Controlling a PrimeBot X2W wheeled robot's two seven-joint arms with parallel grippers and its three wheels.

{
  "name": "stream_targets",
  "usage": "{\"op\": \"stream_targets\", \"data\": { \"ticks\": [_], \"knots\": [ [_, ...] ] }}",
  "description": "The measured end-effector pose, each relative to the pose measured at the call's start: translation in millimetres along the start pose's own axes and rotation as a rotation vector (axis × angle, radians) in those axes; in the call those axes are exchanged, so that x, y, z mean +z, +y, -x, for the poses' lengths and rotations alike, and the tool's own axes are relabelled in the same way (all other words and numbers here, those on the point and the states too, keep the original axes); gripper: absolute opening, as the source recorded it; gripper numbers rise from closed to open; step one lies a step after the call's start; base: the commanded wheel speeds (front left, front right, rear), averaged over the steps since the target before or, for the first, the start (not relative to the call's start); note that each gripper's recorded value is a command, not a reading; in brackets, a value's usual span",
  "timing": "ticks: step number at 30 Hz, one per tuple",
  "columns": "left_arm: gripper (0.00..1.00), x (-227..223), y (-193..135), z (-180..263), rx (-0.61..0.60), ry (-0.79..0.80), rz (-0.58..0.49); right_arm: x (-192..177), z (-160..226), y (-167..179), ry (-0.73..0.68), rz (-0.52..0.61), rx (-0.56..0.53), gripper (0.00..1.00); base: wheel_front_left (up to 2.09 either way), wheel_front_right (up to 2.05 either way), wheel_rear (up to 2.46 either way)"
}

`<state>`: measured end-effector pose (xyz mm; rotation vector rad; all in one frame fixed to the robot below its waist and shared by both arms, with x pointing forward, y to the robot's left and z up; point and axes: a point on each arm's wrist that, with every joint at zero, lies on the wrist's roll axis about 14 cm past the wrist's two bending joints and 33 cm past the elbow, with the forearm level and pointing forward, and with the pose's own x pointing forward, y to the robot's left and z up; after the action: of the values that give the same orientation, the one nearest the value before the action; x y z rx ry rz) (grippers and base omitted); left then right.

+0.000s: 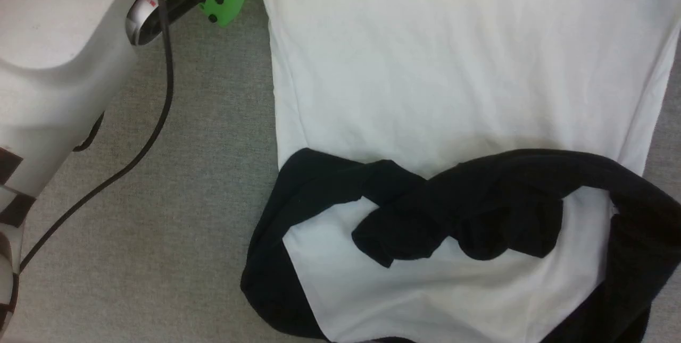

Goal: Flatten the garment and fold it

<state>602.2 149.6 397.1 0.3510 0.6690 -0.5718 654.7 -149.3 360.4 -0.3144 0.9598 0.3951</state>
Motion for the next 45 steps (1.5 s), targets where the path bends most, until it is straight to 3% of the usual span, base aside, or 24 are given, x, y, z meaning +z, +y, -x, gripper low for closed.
{"op": "stream_targets", "data": {
  "ticks": [11,21,24,33,40,45],
  "knots": [
    [0.00,31.3,19.9,28.6,0.092,-0.154,0.022,48.0,58.8,-6.3,-0.396,0.000,-0.050,0.00,0.00,0.00,0.00],
    [0.00,44.3,-9.9,81.1,0.100,-0.300,-0.017,52.0,144.7,-3.4,-0.739,0.028,-0.095,0.00,0.00,0.00,0.00],
    [0.00,34.7,-25.1,103.4,0.098,-0.320,-0.022,39.3,167.5,10.5,-0.809,0.043,-0.083,0.00,0.00,0.00,0.00],
    [0.00,-12.0,-75.4,170.6,0.099,-0.317,0.021,-31.7,218.8,52.8,-0.835,0.066,-0.025,0.00,0.00,0.00,0.00],
    [0.00,-44.9,-118.2,207.4,0.083,-0.294,0.066,-91.9,243.5,79.4,-0.789,0.031,0.004,0.00,0.00,0.00,0.00],
    [0.00,-77.0,-147.8,210.4,0.036,-0.220,0.115,-142.3,236.9,95.5,-0.686,-0.032,0.028,0.00,0.00,0.00,0.00]
  ]
}}
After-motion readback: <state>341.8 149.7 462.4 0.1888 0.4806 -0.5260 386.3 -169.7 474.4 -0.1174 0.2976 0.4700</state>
